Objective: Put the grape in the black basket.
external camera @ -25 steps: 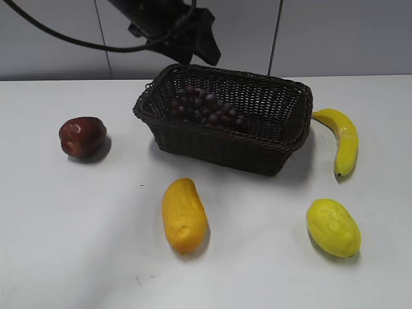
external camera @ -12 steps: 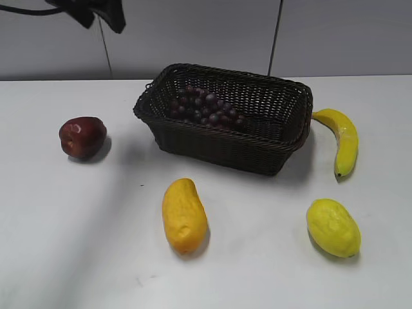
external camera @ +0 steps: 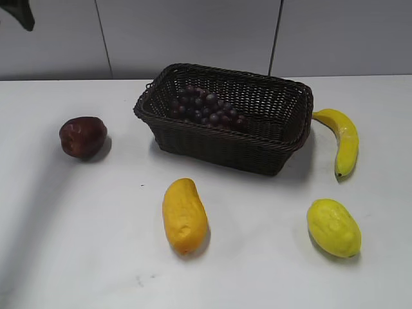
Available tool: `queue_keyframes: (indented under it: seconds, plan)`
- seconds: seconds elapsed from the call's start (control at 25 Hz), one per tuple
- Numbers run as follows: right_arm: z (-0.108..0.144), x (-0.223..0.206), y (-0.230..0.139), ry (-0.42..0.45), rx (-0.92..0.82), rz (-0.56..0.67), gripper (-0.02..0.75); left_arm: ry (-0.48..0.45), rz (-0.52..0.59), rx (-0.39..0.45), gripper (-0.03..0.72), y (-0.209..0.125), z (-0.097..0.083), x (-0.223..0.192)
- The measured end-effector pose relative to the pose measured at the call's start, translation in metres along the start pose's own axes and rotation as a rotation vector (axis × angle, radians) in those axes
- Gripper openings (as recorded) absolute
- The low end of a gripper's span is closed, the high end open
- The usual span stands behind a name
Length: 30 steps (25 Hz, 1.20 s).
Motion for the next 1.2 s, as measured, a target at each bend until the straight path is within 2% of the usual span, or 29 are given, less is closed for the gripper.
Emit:
queue_keyframes:
  seconds: [0.12,0.24,0.48,0.72,1.0,1.2]
  plan:
    - [0.0,0.0,0.0,0.0,0.0,0.0,0.59,0.027,0.085,0.037,0.588,-0.032,0.02,-0.009]
    - [0.0,0.0,0.0,0.0,0.0,0.0,0.59,0.03,0.179,0.076,0.588,-0.07,0.029,-0.014]
    - [0.0,0.0,0.0,0.0,0.0,0.0,0.59,0.008,0.293,0.08,0.588,-0.132,0.013,-0.002]
    - [0.0,0.0,0.0,0.0,0.0,0.0,0.59,0.012,0.26,0.027,0.582,-0.162,-0.005,0.037]
    - [0.0,0.0,0.0,0.0,0.0,0.0,0.59,0.074,0.077,0.013,0.568,-0.18,-0.02,0.091]
    - [0.0,0.0,0.0,0.0,0.0,0.0,0.59,0.085,0.05,0.011,0.568,-0.215,-0.034,0.099]
Point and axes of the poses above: a point on each arm's last joint axis where the gripper is mounted, x pointing back along that axis away from the gripper, z along the wrist's bending axis when the last joint is at zero, y = z × x, the point moved 9 cm from there along -x, pointing out along that axis toward the gripper, and after that the axes turned 11 degrees about -x, right-handed, at the moved point
